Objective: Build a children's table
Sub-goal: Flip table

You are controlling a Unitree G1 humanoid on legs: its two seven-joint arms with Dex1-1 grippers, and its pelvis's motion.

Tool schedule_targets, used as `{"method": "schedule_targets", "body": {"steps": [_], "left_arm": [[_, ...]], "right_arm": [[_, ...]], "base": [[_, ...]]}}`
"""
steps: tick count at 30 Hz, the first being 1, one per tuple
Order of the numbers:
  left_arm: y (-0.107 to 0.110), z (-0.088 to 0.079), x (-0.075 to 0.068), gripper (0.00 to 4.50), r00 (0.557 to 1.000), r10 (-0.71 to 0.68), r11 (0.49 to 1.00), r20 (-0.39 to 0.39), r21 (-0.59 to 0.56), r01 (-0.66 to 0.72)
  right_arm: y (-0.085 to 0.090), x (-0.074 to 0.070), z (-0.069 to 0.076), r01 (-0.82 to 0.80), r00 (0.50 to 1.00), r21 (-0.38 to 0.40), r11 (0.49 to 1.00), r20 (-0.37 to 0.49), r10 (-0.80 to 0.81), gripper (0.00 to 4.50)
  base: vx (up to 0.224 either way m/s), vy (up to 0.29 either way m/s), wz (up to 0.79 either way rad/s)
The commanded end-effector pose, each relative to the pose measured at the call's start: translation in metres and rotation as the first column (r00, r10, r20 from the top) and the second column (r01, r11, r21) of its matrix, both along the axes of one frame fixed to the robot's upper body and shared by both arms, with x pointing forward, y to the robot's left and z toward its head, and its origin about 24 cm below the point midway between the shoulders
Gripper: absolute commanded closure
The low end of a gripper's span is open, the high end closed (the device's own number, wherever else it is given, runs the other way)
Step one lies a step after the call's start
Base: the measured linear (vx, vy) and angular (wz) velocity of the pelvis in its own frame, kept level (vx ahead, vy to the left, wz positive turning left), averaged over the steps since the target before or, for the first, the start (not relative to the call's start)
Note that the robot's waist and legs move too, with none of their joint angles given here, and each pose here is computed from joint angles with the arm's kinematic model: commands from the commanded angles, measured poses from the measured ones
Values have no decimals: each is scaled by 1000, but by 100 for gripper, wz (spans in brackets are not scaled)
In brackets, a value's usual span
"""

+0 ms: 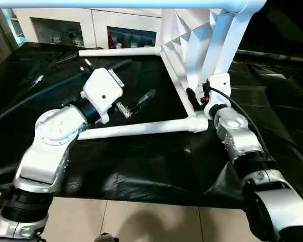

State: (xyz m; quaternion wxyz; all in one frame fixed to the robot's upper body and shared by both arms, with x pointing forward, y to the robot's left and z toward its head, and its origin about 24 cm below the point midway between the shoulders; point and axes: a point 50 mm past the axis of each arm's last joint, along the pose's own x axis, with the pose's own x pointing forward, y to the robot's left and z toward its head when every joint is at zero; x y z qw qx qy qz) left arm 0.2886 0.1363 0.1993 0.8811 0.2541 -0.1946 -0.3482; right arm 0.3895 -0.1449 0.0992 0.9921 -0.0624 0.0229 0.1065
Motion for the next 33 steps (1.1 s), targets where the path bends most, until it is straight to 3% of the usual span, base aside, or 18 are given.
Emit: {"method": "schedule_targets", "body": {"steps": [1,7,10,11,14,15,16,19,20,22,23,31,33], "left_arm": [[-1,18,-3,0,996,-14,1000,93,-6,14],[5,45,-4,0,952,33,997,306,60,-53],[6,49,-4,0,939,48,995,342,63,-73],[14,59,2,0,885,121,977,449,101,-185],[23,65,9,0,829,191,945,525,129,-299],[32,71,14,0,757,252,901,603,139,-411],[32,71,14,0,754,254,899,606,139,-415],[43,78,19,0,674,325,840,663,124,-527],[43,78,19,0,674,325,840,663,124,-527],[53,92,18,0,579,383,798,720,58,-600],[56,96,17,0,553,394,790,734,37,-612],[68,93,31,0,523,399,732,753,81,-676],[70,95,32,28,509,417,726,753,60,-685]], "right_arm": [[-1,2,2,1,1000,7,1000,2,-1,127],[-2,3,0,-9,1000,2,1000,2,9,171],[-3,3,0,-9,1000,1,1000,2,9,197],[-5,3,-1,-8,1000,1,1000,7,8,215],[-6,3,0,-7,1000,1,1000,12,7,235],[-7,3,1,-7,1000,-2,1000,18,7,235],[-7,3,1,-7,1000,-2,1000,18,7,242],[-8,3,1,-5,1000,-3,1000,21,6,251],[-8,3,1,-5,1000,-3,1000,21,6,251],[-10,3,1,-5,1000,-5,1000,24,5,252],[-10,3,1,-5,1000,-6,1000,24,5,252],[-10,4,5,-18,999,-10,1000,46,18,252],[-10,4,7,-18,998,-12,1000,55,19,252]], "base": [[0,0,0],[0,0,0],[0,0,0],[0,0,0],[0,0,0],[0,0,0],[0,0,0],[0,0,0],[0,0,0],[0,0,0],[0,0,0],[0,0,0],[0,0,0]]}}
